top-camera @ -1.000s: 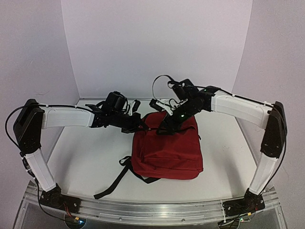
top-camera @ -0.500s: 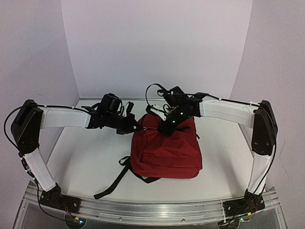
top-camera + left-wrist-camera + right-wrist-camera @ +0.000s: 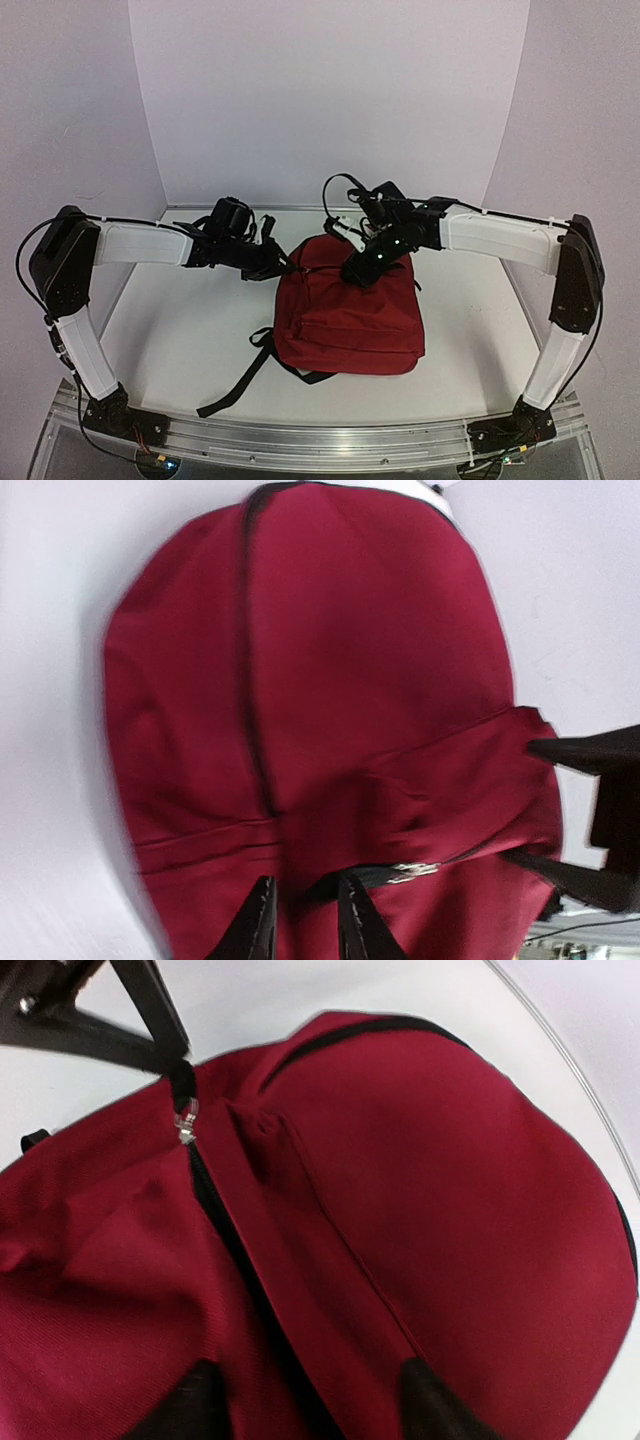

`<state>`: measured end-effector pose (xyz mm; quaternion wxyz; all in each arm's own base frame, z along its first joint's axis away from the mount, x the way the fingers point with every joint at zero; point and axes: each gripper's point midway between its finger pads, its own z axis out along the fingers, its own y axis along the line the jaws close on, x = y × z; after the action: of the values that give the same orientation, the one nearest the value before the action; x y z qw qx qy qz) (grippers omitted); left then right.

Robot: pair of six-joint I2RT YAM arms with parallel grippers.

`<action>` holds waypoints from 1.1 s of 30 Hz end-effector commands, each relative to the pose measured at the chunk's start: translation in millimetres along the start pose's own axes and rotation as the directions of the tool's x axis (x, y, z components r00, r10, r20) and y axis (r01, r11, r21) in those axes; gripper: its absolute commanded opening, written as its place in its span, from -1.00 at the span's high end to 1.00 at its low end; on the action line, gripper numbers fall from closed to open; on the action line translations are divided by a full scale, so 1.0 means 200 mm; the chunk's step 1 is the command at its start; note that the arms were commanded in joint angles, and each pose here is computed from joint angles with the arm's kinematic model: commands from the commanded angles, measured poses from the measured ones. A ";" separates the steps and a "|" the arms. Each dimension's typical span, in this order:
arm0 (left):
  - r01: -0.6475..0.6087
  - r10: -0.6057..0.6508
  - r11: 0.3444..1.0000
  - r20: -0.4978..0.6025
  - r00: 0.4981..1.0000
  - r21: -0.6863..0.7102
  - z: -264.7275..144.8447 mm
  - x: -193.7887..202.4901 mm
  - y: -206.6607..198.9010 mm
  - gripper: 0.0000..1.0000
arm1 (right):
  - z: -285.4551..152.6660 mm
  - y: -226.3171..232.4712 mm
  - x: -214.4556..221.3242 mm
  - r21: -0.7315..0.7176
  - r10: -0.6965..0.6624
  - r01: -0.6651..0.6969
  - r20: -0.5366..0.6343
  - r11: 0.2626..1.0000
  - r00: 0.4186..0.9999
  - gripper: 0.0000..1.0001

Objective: Pack the student bag
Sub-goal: Zip the student bag at the center of the board, then adjust the student bag at the center of the board.

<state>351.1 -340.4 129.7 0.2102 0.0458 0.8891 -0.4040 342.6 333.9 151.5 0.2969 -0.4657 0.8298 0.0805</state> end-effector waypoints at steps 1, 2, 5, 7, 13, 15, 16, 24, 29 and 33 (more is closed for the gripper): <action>-0.027 0.036 0.996 0.102 0.994 -0.081 -0.18 -0.12 0.02 0.21 | -0.24 -0.13 -0.01 0.030 0.060 -0.062 0.053 0.998 0.997 -0.11; -0.027 0.038 0.995 0.120 0.992 -0.093 -0.22 -0.13 0.01 0.13 | -0.27 -0.16 0.00 0.026 0.073 -0.075 0.061 0.997 0.995 0.02; -0.020 0.031 0.995 0.116 0.993 -0.096 -0.28 -0.08 0.01 -0.14 | -0.33 -0.19 0.02 -0.070 0.105 -0.100 0.078 0.993 0.991 -0.07; -0.013 0.021 0.997 0.108 0.994 -0.070 -0.31 -0.02 -0.03 -0.23 | -0.36 -0.24 0.06 -0.122 0.158 -0.148 0.073 0.981 0.985 -0.20; -0.008 0.008 1.000 0.028 1.000 -0.020 -0.21 0.22 -0.11 -0.35 | -0.28 -0.18 0.17 -0.234 0.172 -0.168 -0.001 0.958 0.985 -0.08; 0.014 -0.014 1.000 -0.002 1.000 -0.005 -0.17 0.31 -0.12 -0.37 | -0.23 -0.13 0.25 -0.275 0.169 -0.175 -0.046 0.945 0.985 0.09; 0.020 -0.020 1.000 -0.014 1.000 -0.002 -0.15 0.35 -0.12 -0.37 | -0.21 -0.11 0.28 -0.294 0.169 -0.180 -0.065 0.938 0.984 0.18; 0.106 -0.111 0.988 -0.041 0.993 -0.113 -0.01 0.40 0.09 0.19 | -0.17 0.26 0.49 -0.489 0.146 -0.210 -0.166 0.847 0.975 0.19; 0.193 -0.193 0.977 0.008 0.981 -0.092 0.06 -0.03 0.31 0.44 | -0.16 0.58 0.45 -0.591 0.030 -0.114 -0.150 0.798 0.988 0.07; 0.170 -0.159 0.980 0.107 0.981 -0.102 -0.03 -0.46 0.38 0.36 | -0.30 0.73 0.24 -0.673 -0.021 -0.034 -0.073 0.739 0.997 -0.22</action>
<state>370.4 -306.0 58.3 0.1403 -0.0595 0.9204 -0.3601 223.2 318.8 118.4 0.1158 -0.5059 0.8045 0.2887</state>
